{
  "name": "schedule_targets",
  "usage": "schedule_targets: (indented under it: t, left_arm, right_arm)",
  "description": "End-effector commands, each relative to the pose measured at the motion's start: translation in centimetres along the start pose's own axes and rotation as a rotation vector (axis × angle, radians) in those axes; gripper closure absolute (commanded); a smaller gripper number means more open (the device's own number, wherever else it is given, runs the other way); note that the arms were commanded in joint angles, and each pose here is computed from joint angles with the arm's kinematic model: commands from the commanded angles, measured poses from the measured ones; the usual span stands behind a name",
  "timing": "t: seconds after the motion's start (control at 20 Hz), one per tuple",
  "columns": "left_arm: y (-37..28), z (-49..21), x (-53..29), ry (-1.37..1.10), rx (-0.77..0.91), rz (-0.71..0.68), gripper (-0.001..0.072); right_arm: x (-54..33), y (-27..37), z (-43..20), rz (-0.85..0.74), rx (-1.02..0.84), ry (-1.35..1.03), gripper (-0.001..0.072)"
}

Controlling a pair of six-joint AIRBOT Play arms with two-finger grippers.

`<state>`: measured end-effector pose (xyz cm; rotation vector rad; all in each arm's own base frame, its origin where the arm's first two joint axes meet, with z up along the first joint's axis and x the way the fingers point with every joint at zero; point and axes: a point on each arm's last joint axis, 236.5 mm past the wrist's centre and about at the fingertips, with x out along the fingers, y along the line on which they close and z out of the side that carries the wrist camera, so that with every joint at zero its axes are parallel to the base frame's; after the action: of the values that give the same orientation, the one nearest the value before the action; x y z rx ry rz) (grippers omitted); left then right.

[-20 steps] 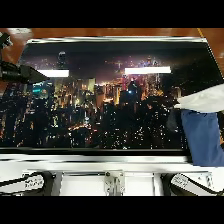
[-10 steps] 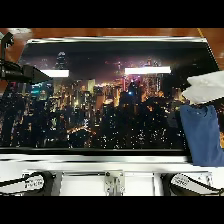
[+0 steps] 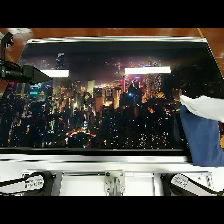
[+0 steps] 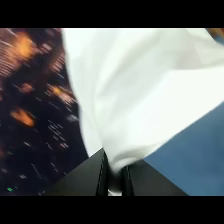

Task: Fold the shirts.

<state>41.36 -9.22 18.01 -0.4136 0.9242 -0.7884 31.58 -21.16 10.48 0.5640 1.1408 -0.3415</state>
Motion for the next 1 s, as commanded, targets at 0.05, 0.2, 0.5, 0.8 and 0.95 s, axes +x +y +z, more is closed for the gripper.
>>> schedule_targets:
  t: [0.05,0.2,0.5,0.8,0.95]
  left_arm:
    - [0.0,0.0,0.0,0.001,0.002,0.000,0.0666]
    - [0.0,0.0,0.0,0.001,0.002,0.000,0.0666]
    - [0.0,0.0,0.0,0.002,0.002,-0.001,0.0666]
    - [0.0,0.0,0.0,0.001,0.002,0.000,0.0666]
    - [0.0,0.0,0.0,0.000,0.002,0.000,0.0666]
  right_arm:
    - [-1.7,-5.1,-6.1,-0.233,0.077,0.245,0.0639]
    - [-2.7,-6.1,-8.2,-0.291,0.109,0.335,0.0639]
    - [-0.8,-7.8,-13.3,-0.369,0.214,0.487,0.0639]
    - [1.6,-10.7,-19.1,-0.443,0.376,0.447,0.0640]
    - [3.0,-11.2,-20.9,-0.391,0.463,0.451,0.0458]
